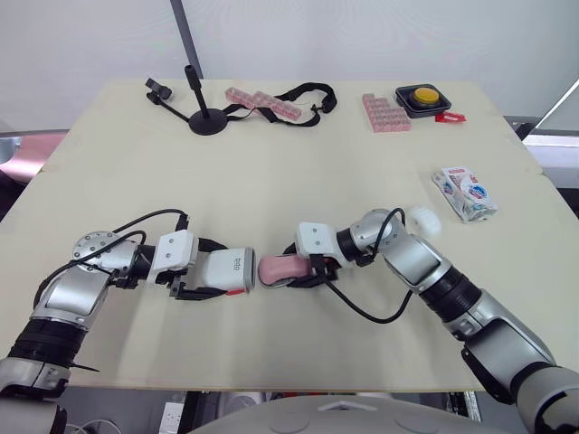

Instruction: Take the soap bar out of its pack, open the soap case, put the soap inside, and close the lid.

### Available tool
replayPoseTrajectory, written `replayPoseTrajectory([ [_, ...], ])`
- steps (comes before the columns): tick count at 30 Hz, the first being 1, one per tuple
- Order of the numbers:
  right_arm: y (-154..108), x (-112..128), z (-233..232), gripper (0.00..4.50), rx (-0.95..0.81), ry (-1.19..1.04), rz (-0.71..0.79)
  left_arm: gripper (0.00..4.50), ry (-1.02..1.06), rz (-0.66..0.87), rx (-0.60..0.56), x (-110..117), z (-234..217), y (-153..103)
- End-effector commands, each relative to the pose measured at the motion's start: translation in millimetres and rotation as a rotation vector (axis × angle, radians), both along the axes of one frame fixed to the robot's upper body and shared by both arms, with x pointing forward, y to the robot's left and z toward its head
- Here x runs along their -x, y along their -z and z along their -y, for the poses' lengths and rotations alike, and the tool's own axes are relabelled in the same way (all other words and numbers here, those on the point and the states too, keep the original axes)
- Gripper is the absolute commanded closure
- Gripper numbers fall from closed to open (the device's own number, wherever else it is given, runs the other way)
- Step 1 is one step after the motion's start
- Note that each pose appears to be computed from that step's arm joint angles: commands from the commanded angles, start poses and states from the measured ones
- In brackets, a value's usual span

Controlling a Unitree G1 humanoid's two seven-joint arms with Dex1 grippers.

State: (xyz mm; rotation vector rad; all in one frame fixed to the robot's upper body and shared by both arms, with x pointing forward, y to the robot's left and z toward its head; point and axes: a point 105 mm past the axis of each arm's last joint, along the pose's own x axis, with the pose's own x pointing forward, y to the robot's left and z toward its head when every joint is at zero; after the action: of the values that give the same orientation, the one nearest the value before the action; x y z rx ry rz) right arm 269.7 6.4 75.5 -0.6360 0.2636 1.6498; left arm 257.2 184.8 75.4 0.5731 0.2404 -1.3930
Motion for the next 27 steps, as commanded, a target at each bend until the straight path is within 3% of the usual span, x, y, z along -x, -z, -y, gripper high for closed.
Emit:
replayPoseTrajectory([
  [1, 8.9, -2.5, 4.0, 1.94, 0.046, 0.018, 0.007, 1.03, -0.011, 0.028, 0.007, -1.5, -4.2, -8.2],
  [9, -5.0, -5.7, 9.8, 1.94, -0.009, 0.050, 0.028, 1.03, -0.008, 0.028, 0.009, -1.2, -2.4, -6.7],
  [16, -23.3, -5.6, 41.1, 1.94, -0.052, 0.117, 0.046, 1.03, 0.007, 0.023, 0.027, -3.7, 7.8, -6.2],
  [27, -33.8, 6.9, 82.9, 1.94, -0.013, 0.194, 0.035, 1.03, 0.092, 0.046, 0.085, -19.2, 58.1, -7.6],
])
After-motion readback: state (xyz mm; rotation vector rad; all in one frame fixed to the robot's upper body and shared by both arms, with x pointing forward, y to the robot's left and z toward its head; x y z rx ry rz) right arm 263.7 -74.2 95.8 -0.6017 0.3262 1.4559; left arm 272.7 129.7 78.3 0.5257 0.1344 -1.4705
